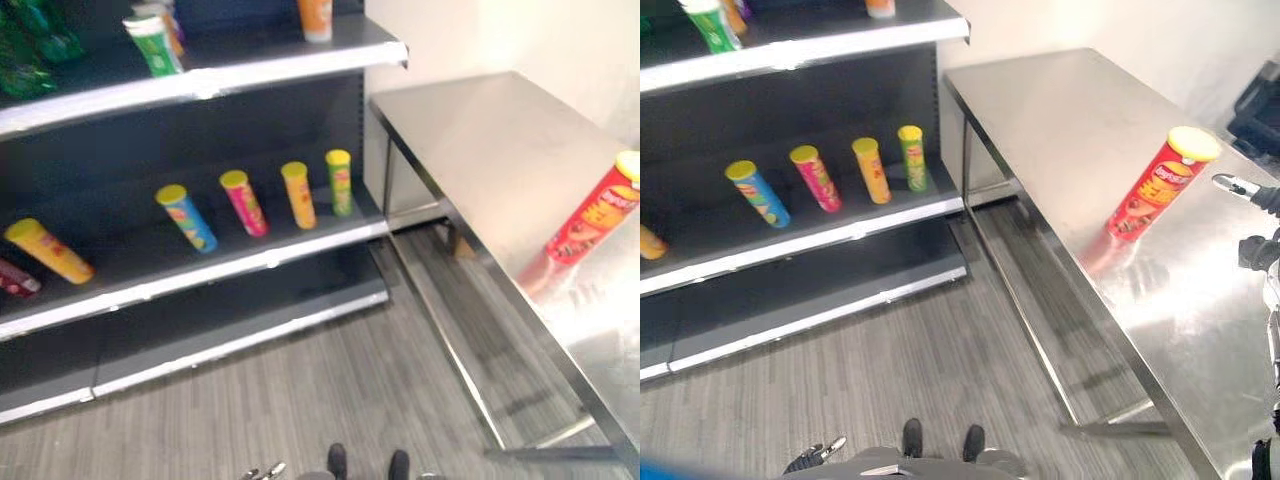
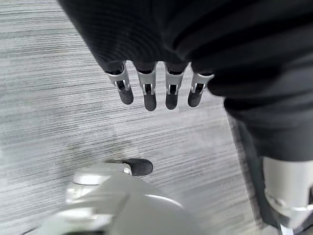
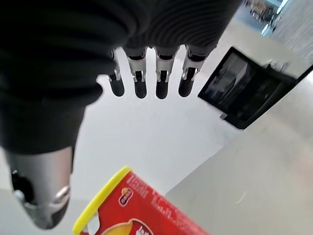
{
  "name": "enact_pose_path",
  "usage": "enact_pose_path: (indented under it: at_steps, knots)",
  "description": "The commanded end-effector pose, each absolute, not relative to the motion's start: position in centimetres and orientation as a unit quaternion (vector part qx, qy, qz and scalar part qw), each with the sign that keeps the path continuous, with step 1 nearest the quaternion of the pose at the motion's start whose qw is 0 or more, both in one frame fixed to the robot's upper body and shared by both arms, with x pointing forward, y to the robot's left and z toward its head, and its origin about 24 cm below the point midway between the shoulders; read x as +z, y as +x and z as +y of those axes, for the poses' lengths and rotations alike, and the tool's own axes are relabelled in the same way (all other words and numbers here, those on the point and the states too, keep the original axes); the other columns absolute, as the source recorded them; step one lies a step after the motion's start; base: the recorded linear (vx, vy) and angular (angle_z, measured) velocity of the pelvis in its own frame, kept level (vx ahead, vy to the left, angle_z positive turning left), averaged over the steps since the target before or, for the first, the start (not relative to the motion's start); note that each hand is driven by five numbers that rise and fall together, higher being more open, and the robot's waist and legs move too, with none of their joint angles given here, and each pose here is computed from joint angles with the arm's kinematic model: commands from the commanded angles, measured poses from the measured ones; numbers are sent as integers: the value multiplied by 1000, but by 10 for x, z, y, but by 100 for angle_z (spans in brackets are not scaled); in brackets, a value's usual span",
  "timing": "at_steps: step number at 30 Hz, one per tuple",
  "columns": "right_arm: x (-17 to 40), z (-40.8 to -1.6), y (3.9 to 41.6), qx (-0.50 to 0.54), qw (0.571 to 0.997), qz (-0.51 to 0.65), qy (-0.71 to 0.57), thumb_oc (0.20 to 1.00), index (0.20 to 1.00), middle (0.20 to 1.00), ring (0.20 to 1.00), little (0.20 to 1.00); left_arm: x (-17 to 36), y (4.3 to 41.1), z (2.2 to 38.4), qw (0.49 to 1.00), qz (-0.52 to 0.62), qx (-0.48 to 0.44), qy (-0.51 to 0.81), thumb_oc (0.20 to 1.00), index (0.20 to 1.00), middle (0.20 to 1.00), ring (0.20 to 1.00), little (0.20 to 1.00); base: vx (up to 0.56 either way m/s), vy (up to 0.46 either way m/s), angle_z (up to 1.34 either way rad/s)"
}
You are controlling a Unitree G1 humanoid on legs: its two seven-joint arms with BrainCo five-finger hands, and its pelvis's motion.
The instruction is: Put the goods on the table back onto the shelves and tidy them up.
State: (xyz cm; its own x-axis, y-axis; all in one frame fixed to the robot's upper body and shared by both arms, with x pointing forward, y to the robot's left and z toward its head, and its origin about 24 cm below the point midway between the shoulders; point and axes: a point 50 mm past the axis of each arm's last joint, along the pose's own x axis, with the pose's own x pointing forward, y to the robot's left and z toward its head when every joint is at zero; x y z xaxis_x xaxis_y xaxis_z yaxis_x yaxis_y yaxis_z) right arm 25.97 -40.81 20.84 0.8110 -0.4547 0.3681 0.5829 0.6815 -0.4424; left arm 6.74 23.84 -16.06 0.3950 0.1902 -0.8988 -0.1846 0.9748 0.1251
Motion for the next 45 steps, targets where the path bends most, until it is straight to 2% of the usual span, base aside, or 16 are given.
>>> enact_pose_path:
  at_steps: [1,8,11,16,22,29,45]
  knots:
    - [233,-397,270,-274,904,-165,-283,1000,1000,1000,1000,1000,-153,77,259,844,519,133,18,1000,1000,1000,1000,1000,57,79,-13]
    - [231,-396,275,-263,908,-158,-285,1000,1000,1000,1000,1000,-153,75,259,844,520,133,21,1000,1000,1000,1000,1000,26,64,-3]
    - [228,-385,292,-235,917,-142,-289,1000,1000,1000,1000,1000,-151,73,265,844,516,143,20,1000,1000,1000,1000,1000,-26,73,-45]
    - [229,-378,300,-214,920,-133,-300,1000,1000,1000,1000,1000,-150,72,271,844,516,145,27,1000,1000,1000,1000,1000,-1,15,-32]
    - [226,-380,292,-206,918,-121,-316,1000,1000,1000,1000,1000,-146,84,274,853,500,147,26,1000,1000,1000,1000,1000,124,-161,7]
    - [229,-389,276,-218,916,-132,-311,1000,1000,1000,1000,1000,-149,89,260,857,502,115,28,1000,1000,1000,1000,1000,71,-109,33]
    - [240,-384,293,-206,922,-132,-301,1000,1000,1000,1000,1000,-155,80,253,843,528,89,41,1000,1000,1000,1000,1000,28,-28,2]
